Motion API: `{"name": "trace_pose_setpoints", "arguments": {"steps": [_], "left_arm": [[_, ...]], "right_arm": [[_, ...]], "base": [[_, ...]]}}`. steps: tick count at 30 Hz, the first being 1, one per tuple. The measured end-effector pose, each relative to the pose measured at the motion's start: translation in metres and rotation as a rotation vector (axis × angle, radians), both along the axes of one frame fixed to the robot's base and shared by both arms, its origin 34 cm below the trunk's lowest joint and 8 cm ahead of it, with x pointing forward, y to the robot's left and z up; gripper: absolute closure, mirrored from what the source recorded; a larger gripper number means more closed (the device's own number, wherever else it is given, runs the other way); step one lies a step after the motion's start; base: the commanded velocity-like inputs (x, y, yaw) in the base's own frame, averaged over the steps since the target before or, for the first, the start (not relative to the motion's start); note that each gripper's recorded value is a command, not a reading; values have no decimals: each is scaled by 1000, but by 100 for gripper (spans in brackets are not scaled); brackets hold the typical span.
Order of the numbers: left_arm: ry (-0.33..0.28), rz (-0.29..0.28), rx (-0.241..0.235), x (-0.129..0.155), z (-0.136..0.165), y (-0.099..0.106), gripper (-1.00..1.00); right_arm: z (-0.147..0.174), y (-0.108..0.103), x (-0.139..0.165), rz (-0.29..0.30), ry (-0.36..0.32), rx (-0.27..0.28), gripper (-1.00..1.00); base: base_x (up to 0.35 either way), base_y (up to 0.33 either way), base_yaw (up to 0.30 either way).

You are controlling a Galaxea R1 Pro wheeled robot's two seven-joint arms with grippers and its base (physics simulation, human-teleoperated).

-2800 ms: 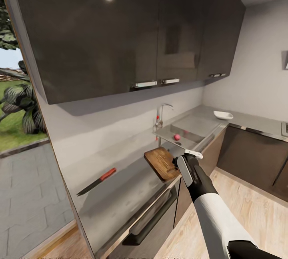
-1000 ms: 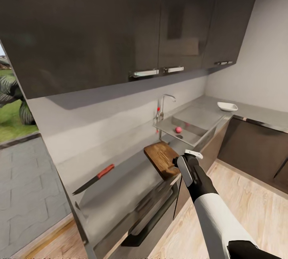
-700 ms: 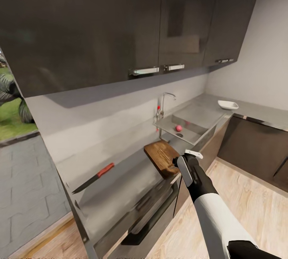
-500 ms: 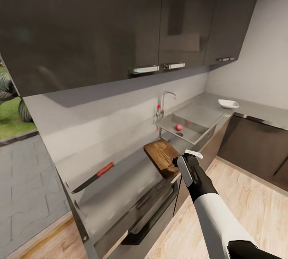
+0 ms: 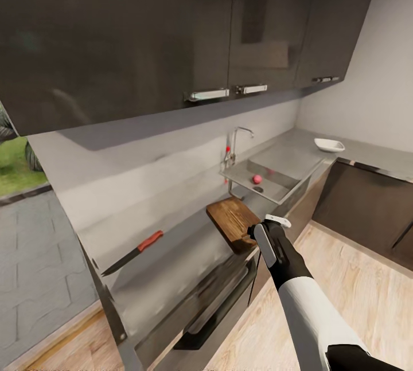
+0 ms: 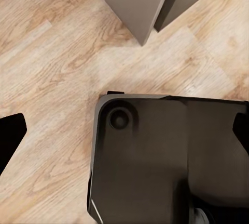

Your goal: In the kitchen, take the Vidalia onion out of the sink, dice it on the chopping board with the paring knife, put the diced onion into the bowl on the countertop, then place both the paring knife and the chopping board into the sink.

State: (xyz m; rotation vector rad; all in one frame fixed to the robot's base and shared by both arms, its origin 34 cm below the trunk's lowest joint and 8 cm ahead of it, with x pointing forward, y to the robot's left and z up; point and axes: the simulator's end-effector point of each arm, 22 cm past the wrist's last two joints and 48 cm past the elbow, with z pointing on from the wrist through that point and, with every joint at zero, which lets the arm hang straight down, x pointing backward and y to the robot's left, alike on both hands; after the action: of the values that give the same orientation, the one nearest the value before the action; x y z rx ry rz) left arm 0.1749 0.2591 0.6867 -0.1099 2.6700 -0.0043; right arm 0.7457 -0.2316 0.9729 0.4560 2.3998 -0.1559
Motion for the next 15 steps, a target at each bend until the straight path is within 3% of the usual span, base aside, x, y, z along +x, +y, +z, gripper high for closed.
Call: {"name": "trace_pose_setpoints", "arguments": {"steps": [8,15], "left_arm": [[14,0,0,-4,-1,0,-100],[29,0,0,-10,-2,0,-100]], "right_arm": [[-8,0,0,0,13,1,-100],[-15,0,-1,0,24,1,-100]], "base": [[133,0,0],[20,0,0]]}}
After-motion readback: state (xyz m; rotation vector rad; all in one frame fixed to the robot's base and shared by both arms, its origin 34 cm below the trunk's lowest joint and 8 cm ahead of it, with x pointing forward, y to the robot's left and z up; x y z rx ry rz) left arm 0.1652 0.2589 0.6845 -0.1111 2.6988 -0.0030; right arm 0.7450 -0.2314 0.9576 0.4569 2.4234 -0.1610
